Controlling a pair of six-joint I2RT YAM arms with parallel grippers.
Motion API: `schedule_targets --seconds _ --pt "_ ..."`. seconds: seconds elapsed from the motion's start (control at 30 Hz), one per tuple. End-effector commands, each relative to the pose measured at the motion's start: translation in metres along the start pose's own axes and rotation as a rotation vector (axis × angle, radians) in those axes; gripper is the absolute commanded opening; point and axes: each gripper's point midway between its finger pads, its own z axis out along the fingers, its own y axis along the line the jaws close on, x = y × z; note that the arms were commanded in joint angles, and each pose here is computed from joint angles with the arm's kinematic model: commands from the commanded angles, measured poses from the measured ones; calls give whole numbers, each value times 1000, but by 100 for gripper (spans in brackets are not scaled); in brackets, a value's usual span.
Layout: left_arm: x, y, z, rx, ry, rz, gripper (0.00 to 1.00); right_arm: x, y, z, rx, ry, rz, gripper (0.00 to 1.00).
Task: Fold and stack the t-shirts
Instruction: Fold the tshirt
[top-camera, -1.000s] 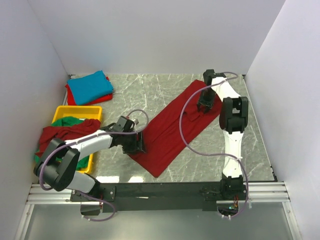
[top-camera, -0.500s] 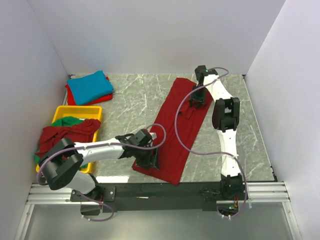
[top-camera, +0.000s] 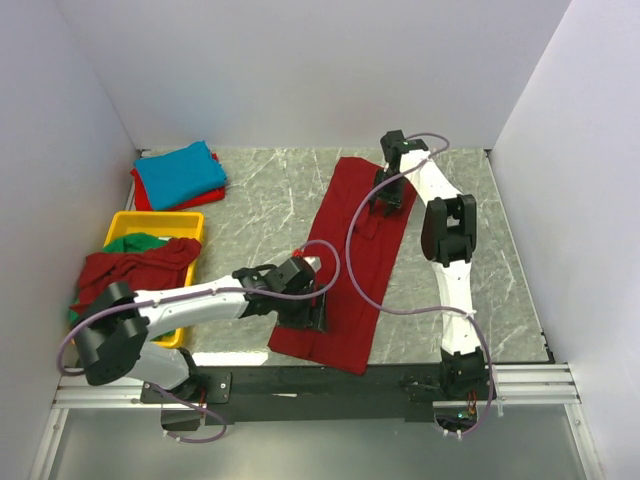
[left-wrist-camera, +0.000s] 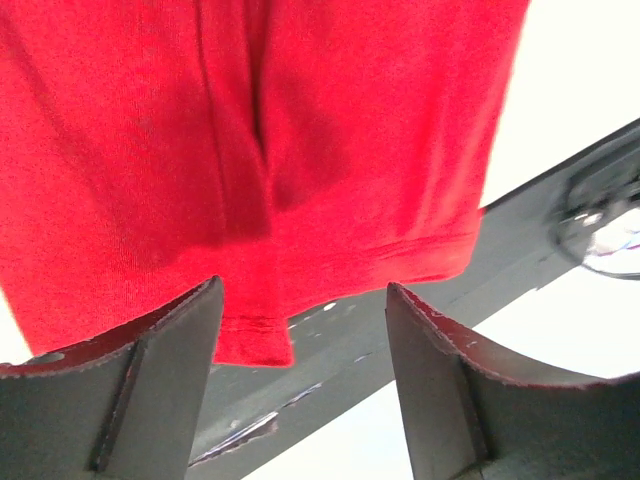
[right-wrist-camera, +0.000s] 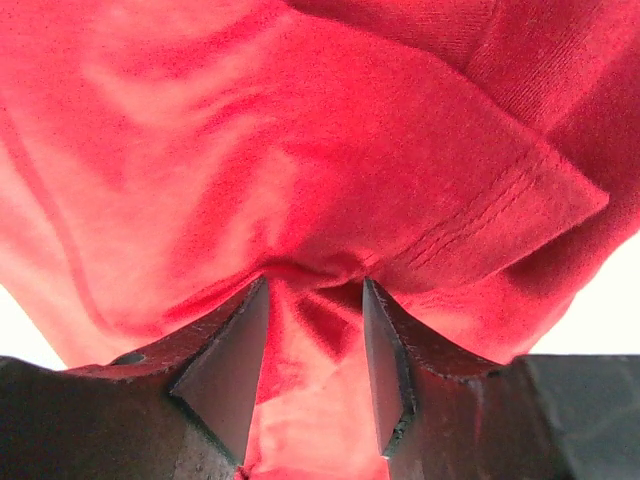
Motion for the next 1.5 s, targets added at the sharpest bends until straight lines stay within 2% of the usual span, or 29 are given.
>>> schedule_targets --seconds 0.0,0.13,0.17,0.27,0.3,0.37,0.4,0.43,0.47,0.5,0.53,0.57,0.6,0.67,0.7,0.73,0.8,0.83,1.03,1.07,1.2,1.47 --pt "-33 -15 -26 6 -135 7 72 -22 29 -61 -101 -151 -16 50" --pt "-43 -5 -44 -19 -206 -40 74 -19 38 -100 -150 -195 -25 50" --pt "-49 10 -47 -66 -238 -69 76 -17 39 -106 -160 -207 -27 51" --pt "-48 30 -56 -79 -267 -148 76 9 38 -120 -162 -220 -39 50" --pt "-49 36 -58 -82 -280 -173 76 32 26 -104 -124 -170 -37 50" --pt "-46 48 -62 -82 -299 -214 77 50 35 -122 -161 -228 -55 50" --pt "-44 54 -63 -91 -298 -228 77 78 19 -104 -118 -174 -48 51" --pt "-39 61 -62 -103 -289 -238 77 88 19 -120 -143 -210 -35 51" --pt "-40 68 -62 -113 -285 -253 77 101 21 -120 -159 -218 -39 50" --pt "-35 72 -62 -122 -266 -255 77 128 6 -104 -125 -171 -29 50" --pt "-32 75 -61 -130 -256 -244 77 140 7 -118 -144 -204 -20 50" --pt "-31 77 -61 -134 -249 -242 77 153 3 -119 -132 -206 -20 50" --pt "-30 79 -61 -140 -245 -235 77 185 0 -108 -108 -164 -54 50" --pt "-29 82 -63 -146 -247 -219 77 213 1 -116 -123 -175 -32 50" --pt "-30 84 -64 -148 -251 -218 77 243 -3 -107 -104 -132 -56 50" --pt "-29 87 -65 -147 -250 -210 78 255 -3 -113 -126 -139 -1 50" --pt "-30 86 -67 -122 -255 -220 77 295 -9 -111 -143 -107 -1 50" --pt "-28 82 -64 -90 -247 -211 77 307 -8 -111 -157 -93 57 50" --pt "-17 84 -53 -68 -199 -206 77 387 -36 -91 -101 29 152 49" --pt "-19 83 -53 -63 -202 -201 77 400 -34 -88 -115 44 121 49" --pt "-21 83 -52 -64 -205 -191 77 406 -29 -88 -97 39 129 49" --pt "-20 80 -50 -44 -197 -175 77 426 -10 -77 -105 108 82 49"
